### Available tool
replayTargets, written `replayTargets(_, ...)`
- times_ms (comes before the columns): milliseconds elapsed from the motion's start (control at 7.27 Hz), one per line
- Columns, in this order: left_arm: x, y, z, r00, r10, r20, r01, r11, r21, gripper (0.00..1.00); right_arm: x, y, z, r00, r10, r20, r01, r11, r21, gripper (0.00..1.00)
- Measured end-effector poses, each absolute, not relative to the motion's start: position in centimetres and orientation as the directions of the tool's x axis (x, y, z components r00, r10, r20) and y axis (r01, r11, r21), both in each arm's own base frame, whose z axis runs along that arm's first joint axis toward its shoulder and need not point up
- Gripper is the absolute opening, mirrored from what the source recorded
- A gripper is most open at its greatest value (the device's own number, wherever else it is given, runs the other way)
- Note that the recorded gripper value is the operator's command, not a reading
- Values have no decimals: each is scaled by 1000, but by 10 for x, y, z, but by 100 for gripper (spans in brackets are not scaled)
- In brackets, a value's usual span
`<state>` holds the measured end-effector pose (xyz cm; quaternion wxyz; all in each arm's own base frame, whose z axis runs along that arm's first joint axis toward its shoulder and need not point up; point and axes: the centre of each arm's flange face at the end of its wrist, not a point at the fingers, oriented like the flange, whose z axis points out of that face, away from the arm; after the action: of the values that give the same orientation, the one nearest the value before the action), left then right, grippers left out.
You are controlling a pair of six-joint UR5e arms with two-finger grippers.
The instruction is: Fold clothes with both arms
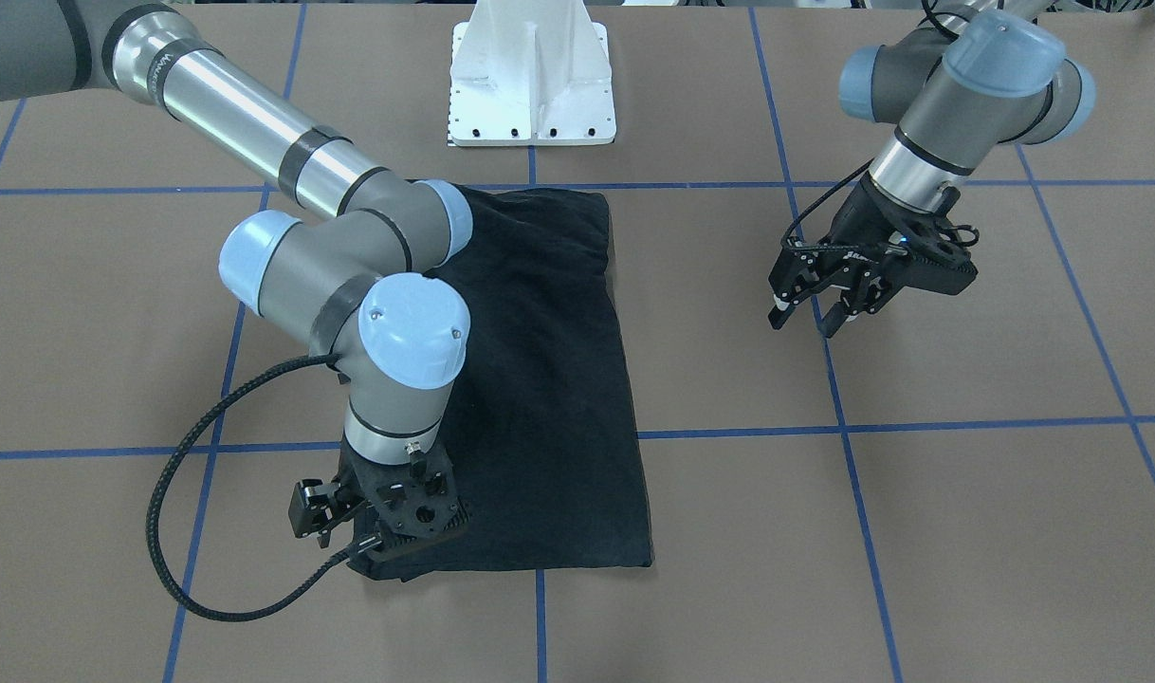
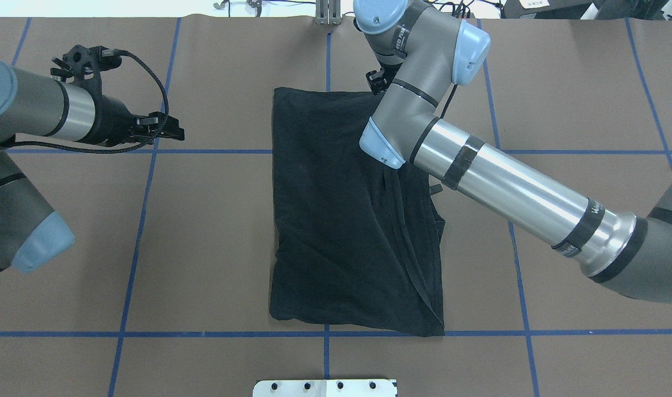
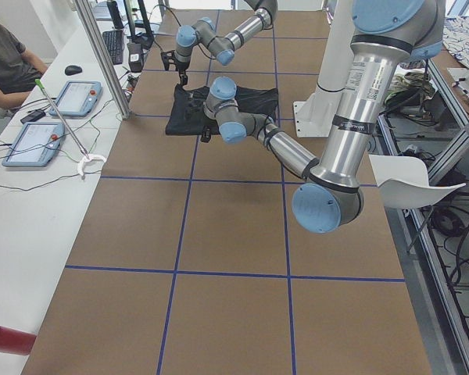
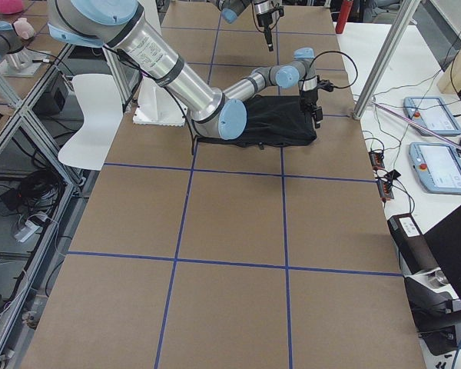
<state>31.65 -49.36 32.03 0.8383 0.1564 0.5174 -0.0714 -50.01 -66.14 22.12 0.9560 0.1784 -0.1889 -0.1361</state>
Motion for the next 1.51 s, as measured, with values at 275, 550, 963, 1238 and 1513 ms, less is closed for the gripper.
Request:
replayTargets(275,317,-494,321,455,41,-889,280,942,187,71,-492,-578,219,871,-339,355,190,899,394,99)
replayTargets(550,318,-494,323,457,39,-888,278,943,185,71,-491,-476,229,845,-386,370,237,891,387,91)
replayTargets(963,318,-494,324,459,37,-888,278,943,183,71,-523,-370,225,829,-460,318,355,872,336,85)
replayTargets(1238,317,-493,322,456,39,-889,280,942,185,71,-534,-345,236,823,-488,293,398,861,317,72)
replayTargets(1513,318,-493,322,456,39,-889,279,942,184,71,-544,-323,254,812,-516,274,438,848,298,63)
